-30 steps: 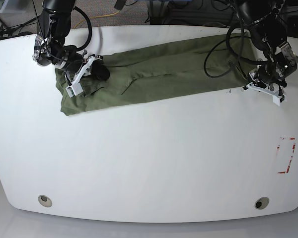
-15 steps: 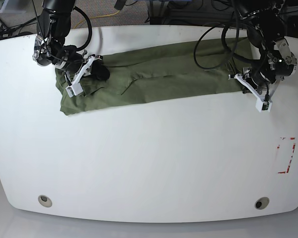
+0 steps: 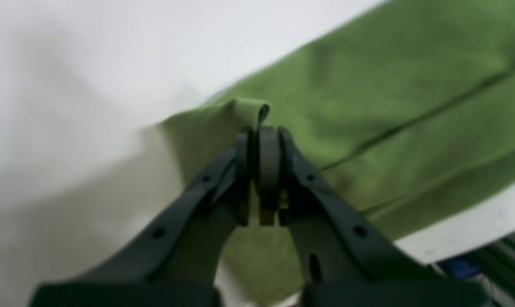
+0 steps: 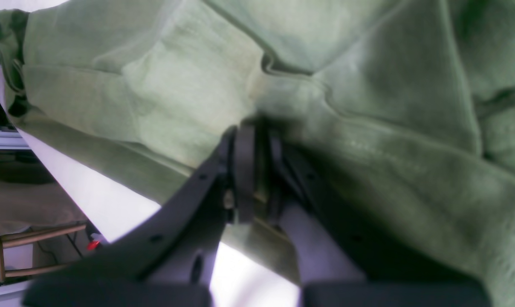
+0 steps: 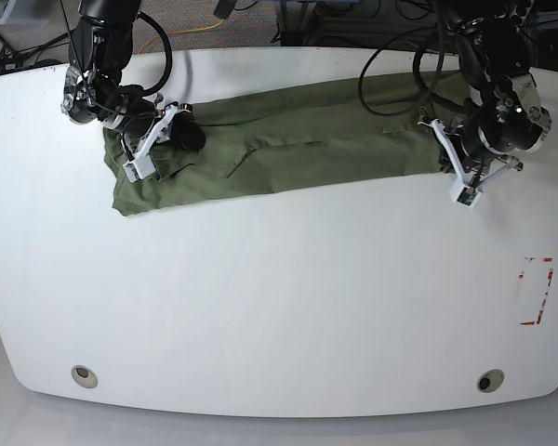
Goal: Fold the T-shirt properly
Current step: 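Grasp the strip end firmly with the left gripper and lift it, then fold the held strip end over toward the right gripper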
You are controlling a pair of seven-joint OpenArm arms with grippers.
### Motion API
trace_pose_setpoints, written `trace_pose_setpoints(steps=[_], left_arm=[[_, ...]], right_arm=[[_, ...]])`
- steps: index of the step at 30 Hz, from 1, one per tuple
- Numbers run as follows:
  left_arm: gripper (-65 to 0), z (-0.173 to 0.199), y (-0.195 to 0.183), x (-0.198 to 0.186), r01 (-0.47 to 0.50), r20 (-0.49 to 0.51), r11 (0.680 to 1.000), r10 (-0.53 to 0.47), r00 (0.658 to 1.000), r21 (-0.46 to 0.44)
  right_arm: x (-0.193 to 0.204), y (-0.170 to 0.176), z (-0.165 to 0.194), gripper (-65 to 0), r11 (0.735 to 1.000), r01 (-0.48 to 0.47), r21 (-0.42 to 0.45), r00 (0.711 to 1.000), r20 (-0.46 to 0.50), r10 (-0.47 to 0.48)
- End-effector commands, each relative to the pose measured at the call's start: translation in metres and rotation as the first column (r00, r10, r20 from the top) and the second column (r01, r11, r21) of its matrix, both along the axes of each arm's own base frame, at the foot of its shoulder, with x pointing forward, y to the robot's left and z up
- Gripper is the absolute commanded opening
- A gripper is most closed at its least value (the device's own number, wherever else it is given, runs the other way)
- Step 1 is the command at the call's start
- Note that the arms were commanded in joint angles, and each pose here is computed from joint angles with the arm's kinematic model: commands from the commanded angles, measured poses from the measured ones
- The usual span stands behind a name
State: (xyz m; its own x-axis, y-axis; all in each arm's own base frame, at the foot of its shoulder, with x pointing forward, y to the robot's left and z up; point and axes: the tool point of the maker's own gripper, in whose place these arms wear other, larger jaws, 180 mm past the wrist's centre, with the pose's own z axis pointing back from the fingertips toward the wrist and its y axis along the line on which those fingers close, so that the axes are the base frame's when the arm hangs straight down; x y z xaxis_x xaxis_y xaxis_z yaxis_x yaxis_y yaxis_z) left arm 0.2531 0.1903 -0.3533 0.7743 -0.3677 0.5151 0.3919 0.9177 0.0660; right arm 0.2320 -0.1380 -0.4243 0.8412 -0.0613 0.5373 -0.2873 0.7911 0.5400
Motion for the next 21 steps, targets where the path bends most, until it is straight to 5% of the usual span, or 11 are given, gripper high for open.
trace_pose_setpoints(steps=[1, 21], left_arm=[[-65.0, 0.01, -0.008, 0.009, 0.042, 0.045, 0.999, -0.042, 0.998, 0.0], [-65.0, 0.032, -0.137, 0.035, 0.242, 0.148, 0.948, -0.215, 0.965, -0.207]], right_arm=[[0.0, -0.006, -0.001, -61.5, 0.999, -0.011, -0.035, 1.0, -0.01, 0.011], [-0.002, -0.001, -0.002, -61.5, 1.0, -0.009, -0.023, 1.0, -0.013, 0.009]])
